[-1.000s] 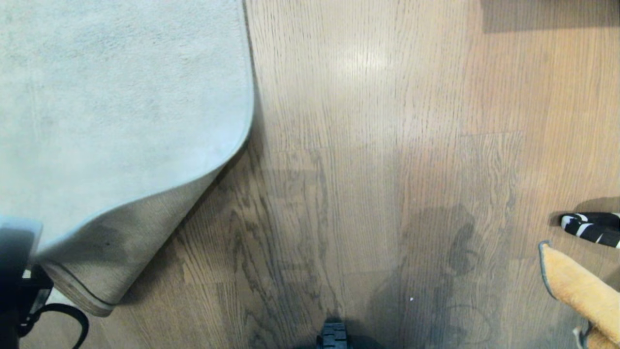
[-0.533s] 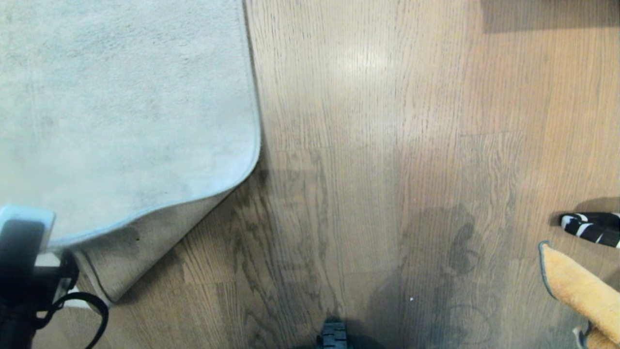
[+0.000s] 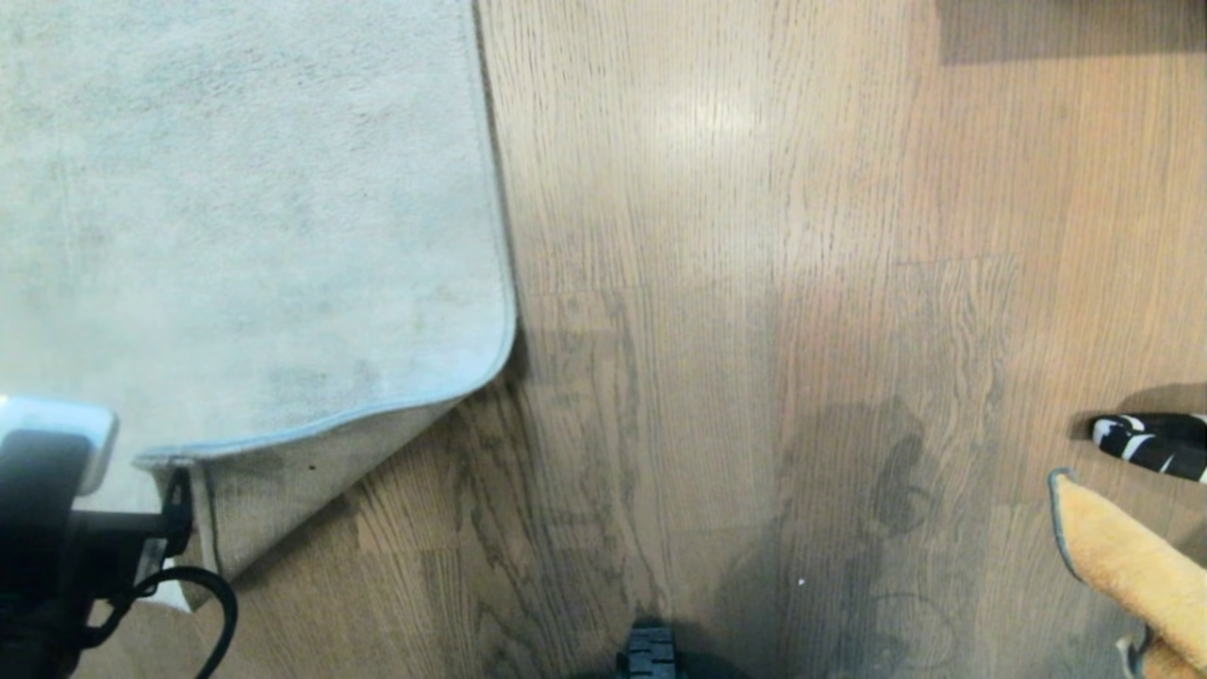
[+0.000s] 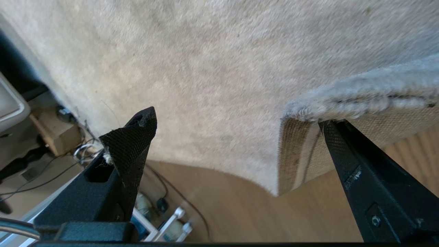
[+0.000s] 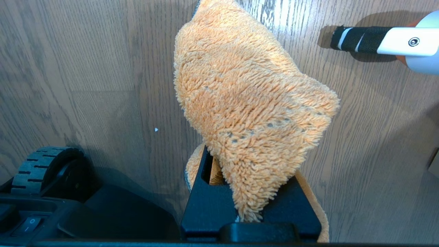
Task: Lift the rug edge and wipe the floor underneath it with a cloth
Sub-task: Lay down the carpet
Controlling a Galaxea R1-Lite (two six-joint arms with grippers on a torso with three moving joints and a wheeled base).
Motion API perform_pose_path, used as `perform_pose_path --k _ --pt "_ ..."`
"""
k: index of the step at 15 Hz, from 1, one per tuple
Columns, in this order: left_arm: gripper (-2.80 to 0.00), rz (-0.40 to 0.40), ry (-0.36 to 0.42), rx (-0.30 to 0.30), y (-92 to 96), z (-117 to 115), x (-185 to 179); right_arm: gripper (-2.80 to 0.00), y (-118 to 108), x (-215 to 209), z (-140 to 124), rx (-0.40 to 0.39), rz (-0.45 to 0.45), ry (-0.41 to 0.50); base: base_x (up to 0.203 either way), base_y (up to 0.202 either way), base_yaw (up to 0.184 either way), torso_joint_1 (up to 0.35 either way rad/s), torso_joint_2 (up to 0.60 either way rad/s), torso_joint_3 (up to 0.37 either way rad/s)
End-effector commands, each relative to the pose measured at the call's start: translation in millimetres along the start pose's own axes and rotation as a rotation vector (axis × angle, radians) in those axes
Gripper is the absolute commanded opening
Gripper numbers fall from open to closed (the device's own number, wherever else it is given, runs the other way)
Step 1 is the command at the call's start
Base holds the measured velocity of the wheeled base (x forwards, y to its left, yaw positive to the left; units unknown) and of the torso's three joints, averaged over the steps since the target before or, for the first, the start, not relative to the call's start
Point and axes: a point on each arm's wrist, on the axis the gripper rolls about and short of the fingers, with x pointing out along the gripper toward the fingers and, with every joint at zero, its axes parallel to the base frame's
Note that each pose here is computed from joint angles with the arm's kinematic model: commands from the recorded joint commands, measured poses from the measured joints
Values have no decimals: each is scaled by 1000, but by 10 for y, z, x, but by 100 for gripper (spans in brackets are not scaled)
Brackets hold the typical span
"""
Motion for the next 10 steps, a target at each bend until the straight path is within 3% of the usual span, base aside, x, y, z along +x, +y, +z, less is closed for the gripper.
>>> perform_pose_path --k 1,8,10 --pt "0 -19 -31 -20 -4 43 -37 -280 0 1 0 -1 1 2 0 0 0 0 0 0" --pt "0 -86 -98 -47 -22 119 -73 -280 0 1 0 -1 1 2 0 0 0 0 0 0" --pt "0 -78 -125 -81 2 187 -67 -280 0 1 0 -1 1 2 0 0 0 0 0 0"
